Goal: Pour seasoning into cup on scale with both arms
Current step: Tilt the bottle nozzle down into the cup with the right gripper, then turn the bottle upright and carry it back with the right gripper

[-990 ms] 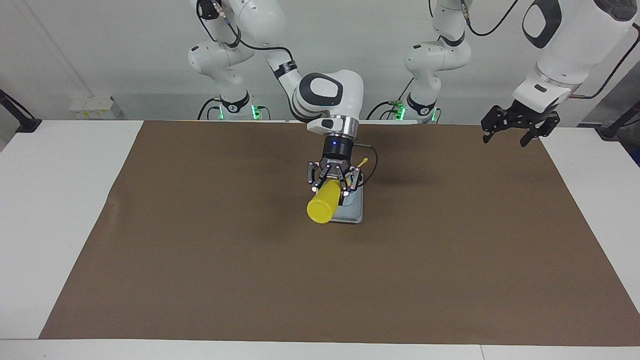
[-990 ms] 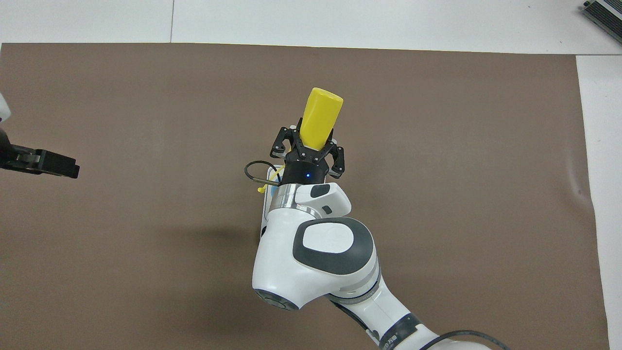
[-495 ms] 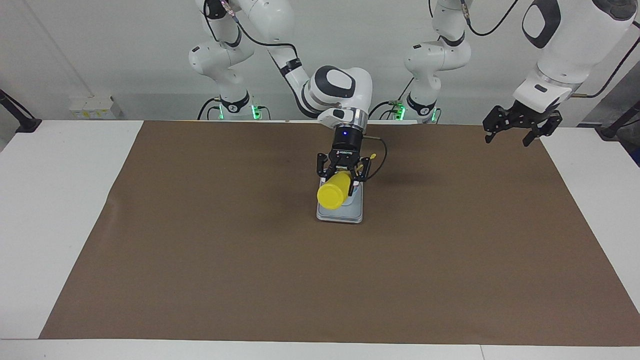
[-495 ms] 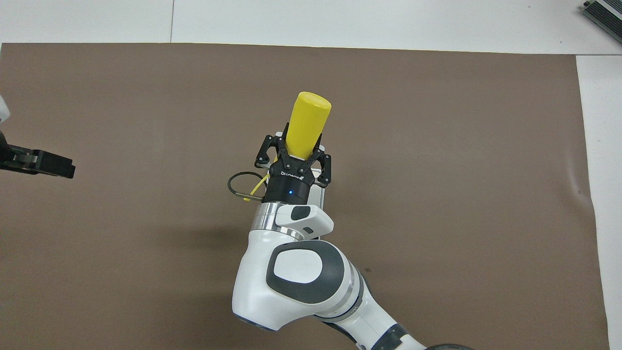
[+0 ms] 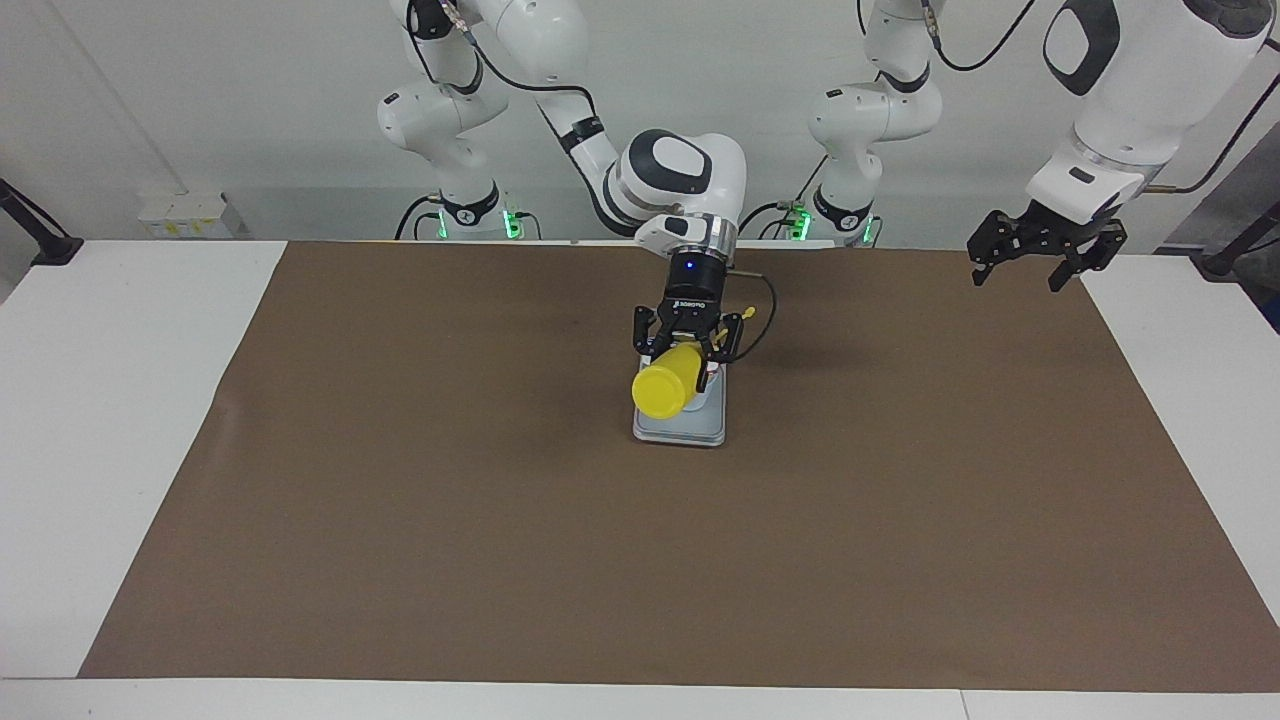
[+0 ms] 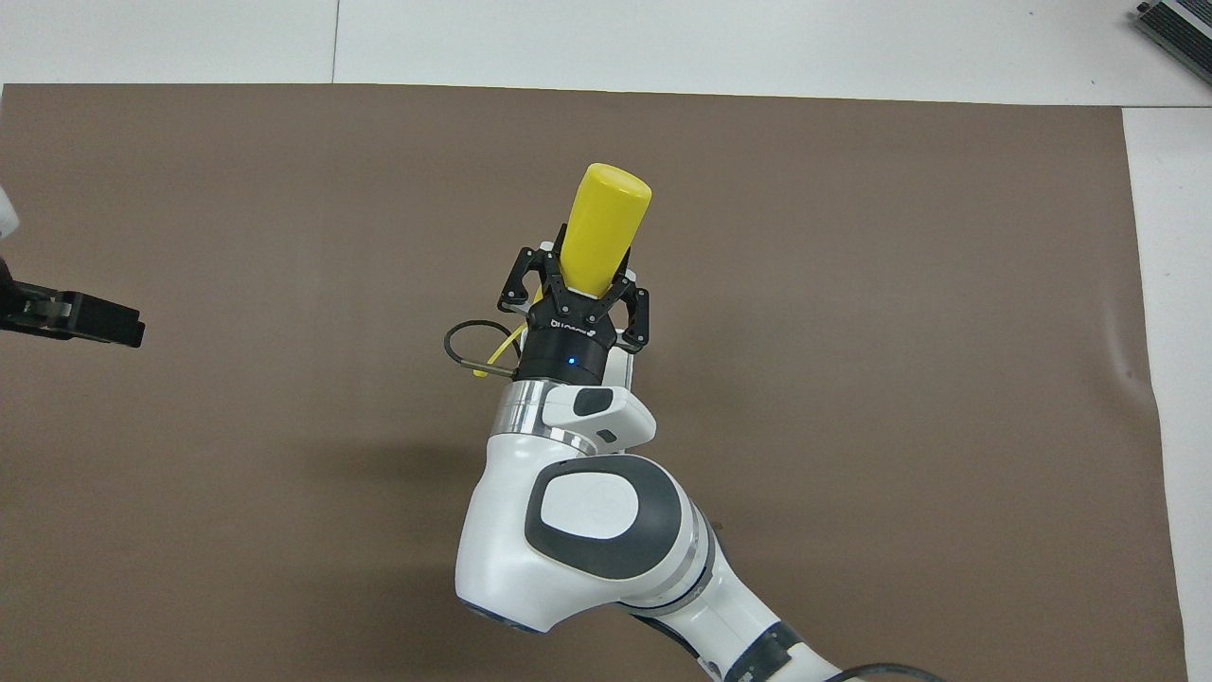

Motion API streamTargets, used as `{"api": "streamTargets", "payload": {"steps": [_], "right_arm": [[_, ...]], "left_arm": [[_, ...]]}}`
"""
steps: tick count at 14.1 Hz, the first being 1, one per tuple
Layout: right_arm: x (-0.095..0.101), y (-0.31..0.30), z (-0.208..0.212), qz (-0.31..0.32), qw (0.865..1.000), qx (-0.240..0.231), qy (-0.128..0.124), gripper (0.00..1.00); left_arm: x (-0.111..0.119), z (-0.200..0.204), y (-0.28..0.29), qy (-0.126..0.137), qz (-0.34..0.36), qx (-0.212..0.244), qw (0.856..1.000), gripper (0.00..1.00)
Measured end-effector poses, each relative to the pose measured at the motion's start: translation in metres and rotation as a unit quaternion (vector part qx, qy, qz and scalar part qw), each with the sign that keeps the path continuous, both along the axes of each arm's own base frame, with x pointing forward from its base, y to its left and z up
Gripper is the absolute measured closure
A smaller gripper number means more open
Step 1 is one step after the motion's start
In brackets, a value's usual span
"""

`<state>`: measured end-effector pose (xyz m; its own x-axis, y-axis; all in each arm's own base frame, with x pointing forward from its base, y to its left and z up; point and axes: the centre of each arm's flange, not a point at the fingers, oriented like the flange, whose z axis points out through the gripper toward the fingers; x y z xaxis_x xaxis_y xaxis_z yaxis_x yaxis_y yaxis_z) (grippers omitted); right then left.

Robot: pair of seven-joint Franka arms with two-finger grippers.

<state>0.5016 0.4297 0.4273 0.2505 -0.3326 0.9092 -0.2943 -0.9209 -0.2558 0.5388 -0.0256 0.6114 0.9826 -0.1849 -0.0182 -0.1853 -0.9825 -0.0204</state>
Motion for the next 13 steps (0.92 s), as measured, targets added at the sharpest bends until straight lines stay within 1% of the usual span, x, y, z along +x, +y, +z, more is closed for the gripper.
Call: {"api": "streamTargets", "payload": {"steps": [3,4,6,8,9,11,13], "right_arm": [[0.008,-0.015,0.033,-0.029,0.998,0.039,0.05,0.36],[0.011,-0.023,0.045,-0.042,0.995,0.06,0.07,0.36],[0.015,-0.037,0.071,-0.066,0.984,0.112,0.122,0.36],[0.018,-0.051,0.091,-0.082,0.971,0.152,0.168,0.36],[0.023,-0.062,0.097,-0.092,0.962,0.172,0.192,0.36],[0.037,-0.09,0.102,-0.12,0.939,0.22,0.237,0.36],[0.052,-0.118,0.106,-0.149,0.909,0.277,0.273,0.36]], "left_arm": [[0.0,0.0,-0.001,0.0,-0.001,0.0,1.0,0.0],[0.0,0.0,-0.001,0.0,-0.001,0.0,1.0,0.0],[0.0,0.0,-0.001,0.0,-0.001,0.0,1.0,0.0],[0.0,0.001,-0.002,-0.003,-0.001,-0.004,1.0,0.0],[0.001,0.001,-0.003,-0.005,-0.001,-0.007,1.0,0.0],[0.001,0.001,-0.003,-0.007,-0.001,-0.008,1.0,0.0],[0.002,0.001,-0.003,-0.008,-0.001,-0.008,1.0,0.0]]}}
